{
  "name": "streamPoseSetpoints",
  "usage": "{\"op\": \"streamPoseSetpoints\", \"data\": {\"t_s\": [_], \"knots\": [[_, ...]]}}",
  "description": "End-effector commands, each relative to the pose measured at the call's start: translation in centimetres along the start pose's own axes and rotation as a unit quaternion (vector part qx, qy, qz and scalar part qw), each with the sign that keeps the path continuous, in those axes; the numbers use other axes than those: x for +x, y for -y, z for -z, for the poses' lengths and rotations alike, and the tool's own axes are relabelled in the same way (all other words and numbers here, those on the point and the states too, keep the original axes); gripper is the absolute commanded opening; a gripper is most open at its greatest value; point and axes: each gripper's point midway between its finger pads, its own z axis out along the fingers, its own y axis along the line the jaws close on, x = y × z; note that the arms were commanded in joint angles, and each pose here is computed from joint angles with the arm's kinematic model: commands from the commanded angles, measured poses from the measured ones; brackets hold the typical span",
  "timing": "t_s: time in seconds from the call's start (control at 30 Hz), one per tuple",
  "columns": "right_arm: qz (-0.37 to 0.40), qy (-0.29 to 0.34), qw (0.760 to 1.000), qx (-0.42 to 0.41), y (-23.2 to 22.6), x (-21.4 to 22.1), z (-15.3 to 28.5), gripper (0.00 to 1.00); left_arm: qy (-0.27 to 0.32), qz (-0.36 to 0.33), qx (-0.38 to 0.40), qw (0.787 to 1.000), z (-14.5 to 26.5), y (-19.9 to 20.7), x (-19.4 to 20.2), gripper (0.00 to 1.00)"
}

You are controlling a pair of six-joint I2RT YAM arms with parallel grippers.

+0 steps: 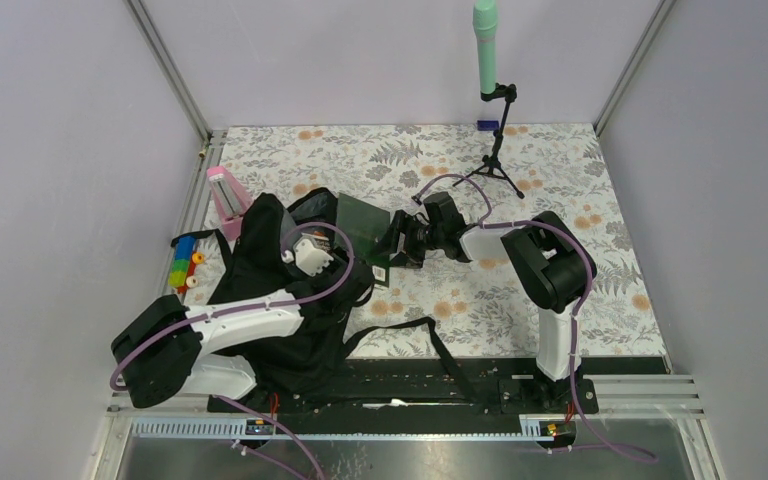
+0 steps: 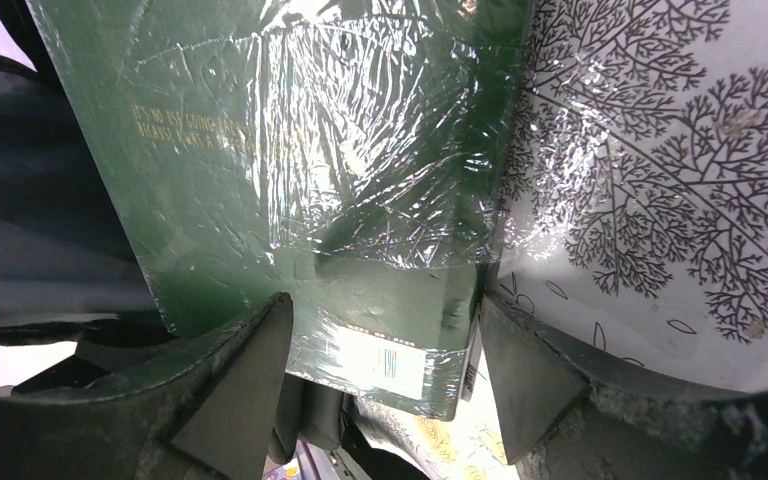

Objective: Pack the student bag
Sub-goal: Pick up the stationery from the center of the board.

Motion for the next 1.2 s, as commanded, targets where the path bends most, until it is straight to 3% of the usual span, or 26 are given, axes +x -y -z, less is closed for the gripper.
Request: {"op": "streamPoseSetpoints", "data": {"t_s": [0.0, 0.6, 0.73, 0.93, 1.17], "knots": [[-0.006, -0.017, 0.999, 0.047, 2.6, 1.8, -0.6, 0.75, 0.076, -0.016, 0.01, 0.997, -0.8, -0.1, -2.3, 0.62], [0.0, -0.015, 0.999, 0.051, 2.8, 2.3, 0.3, 0.75, 0.142, -0.034, 0.14, 0.979, 1.7, 6.5, -3.8, 0.21], [0.003, -0.012, 0.999, 0.051, 2.8, 2.5, 0.7, 0.75, 0.158, -0.041, 0.174, 0.971, 2.7, 8.0, -4.8, 0.01], [0.041, 0.03, 0.998, 0.044, 1.3, 1.9, 3.5, 0.8, 0.156, -0.076, 0.269, 0.948, 6.1, 11.7, -6.3, 0.0], [0.087, 0.125, 0.988, 0.003, -0.7, -0.3, 11.4, 0.84, 0.139, -0.137, 0.379, 0.904, 11.7, 14.2, -8.3, 0.0]]}}
